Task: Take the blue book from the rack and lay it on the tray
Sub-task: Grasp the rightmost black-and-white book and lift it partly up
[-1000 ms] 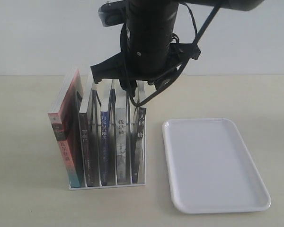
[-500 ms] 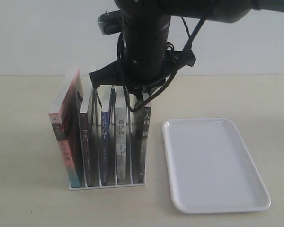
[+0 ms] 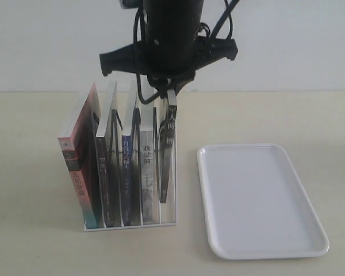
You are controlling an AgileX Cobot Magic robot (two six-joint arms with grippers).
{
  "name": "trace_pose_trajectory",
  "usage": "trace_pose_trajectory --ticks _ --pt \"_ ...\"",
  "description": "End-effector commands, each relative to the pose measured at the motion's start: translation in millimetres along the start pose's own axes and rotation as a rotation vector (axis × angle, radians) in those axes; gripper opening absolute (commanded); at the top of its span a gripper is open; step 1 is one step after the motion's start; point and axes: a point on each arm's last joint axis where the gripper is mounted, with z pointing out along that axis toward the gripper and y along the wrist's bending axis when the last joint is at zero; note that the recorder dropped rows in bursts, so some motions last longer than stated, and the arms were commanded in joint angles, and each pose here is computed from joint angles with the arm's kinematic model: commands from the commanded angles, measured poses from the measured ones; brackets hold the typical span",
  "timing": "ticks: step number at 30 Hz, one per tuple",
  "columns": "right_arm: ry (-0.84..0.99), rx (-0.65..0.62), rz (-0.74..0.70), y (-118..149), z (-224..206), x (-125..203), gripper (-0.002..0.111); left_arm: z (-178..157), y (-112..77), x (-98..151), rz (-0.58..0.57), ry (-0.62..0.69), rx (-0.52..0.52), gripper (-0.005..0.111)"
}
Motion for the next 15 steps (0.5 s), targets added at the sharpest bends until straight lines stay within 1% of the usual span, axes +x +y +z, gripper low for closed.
trace_pose_trajectory --ticks 1,5,11,15 --pt "-0.086 -0.044 0.035 -3.6 -28.2 -12.1 0.000 0.1 0.3 0.5 -0.002 -0.005 -0.003 0.004" --pt "-0.105 -0.069 0.047 -3.4 -37.0 -15.5 0.000 0.1 0.3 0.5 -0.002 -0.005 -0.003 0.004" --pt "-0.105 -0.069 0.047 -3.4 -37.0 -15.5 0.000 0.1 0.3 0.5 -0.002 -0.005 -0.003 0.004" --pt "-0.123 -0.076 0.046 -6.5 -45.8 -15.9 0.000 0.1 0.3 0.5 -0.002 -0.005 -0.003 0.004"
